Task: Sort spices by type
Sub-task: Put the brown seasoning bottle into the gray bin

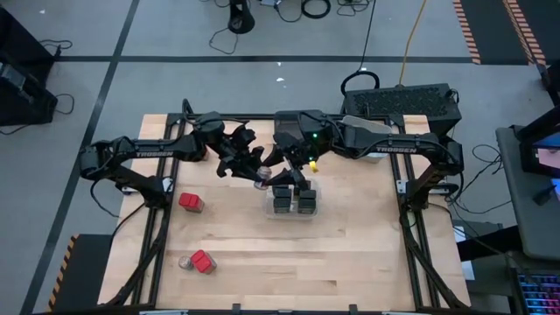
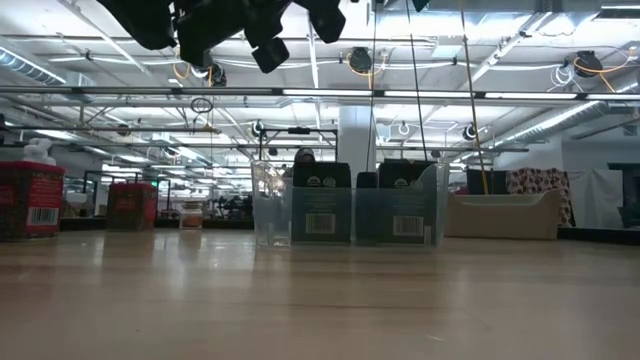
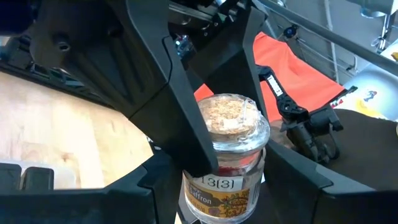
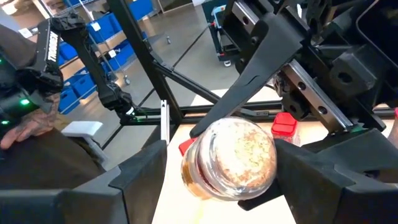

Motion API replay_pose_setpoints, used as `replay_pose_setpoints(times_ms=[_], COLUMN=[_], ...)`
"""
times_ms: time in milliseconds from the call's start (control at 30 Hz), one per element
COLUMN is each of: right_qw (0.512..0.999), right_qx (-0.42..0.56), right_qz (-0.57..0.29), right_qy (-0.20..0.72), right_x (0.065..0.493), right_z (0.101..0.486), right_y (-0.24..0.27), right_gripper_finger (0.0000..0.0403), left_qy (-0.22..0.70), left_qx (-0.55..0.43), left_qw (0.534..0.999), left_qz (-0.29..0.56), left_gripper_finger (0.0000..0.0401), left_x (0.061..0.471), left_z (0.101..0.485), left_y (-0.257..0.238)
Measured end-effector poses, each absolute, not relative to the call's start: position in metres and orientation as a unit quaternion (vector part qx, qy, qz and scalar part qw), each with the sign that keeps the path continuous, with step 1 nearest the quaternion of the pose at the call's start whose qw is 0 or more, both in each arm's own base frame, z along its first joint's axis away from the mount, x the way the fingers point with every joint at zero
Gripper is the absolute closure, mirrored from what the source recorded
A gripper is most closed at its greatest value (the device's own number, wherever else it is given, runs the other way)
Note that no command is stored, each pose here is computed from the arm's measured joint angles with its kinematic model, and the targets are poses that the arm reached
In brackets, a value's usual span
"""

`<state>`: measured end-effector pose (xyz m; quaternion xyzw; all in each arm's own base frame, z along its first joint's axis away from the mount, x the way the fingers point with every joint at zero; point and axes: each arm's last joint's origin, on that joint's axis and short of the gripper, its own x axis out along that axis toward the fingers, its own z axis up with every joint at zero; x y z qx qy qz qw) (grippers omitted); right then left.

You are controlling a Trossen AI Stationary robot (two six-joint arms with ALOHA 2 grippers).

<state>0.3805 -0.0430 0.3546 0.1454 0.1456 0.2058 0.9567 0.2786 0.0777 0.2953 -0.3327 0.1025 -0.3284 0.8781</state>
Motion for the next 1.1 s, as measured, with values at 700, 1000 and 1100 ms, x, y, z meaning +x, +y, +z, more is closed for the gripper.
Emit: replay_pose_setpoints(times_ms=[700,1000,1100], right_qw=[0.957,0.962,0.964], right_qx=[0.145,0.138,0.137], right_qz=[0.207,0.194,0.195], right_qy=[0.144,0.13,0.121], right_x=[0.3805,0.3815,0.3819], right_z=[0.3549,0.3573,0.3593], right_y=[-0.0435,-0.0444,-0.0445], right_gripper_finger=[0.0133,0.0133,0.0133], left_qy=[0.105,0.108,0.108], left_qx=[-0.332,-0.331,-0.331], left_qw=[0.876,0.874,0.874], left_qz=[-0.333,-0.34,-0.339], left_gripper_finger=[0.0204,0.0204,0.0204], left_x=[0.2784,0.2796,0.2795], left_z=[0.2952,0.2952,0.2951], left_y=[0.0775,0.073,0.0734])
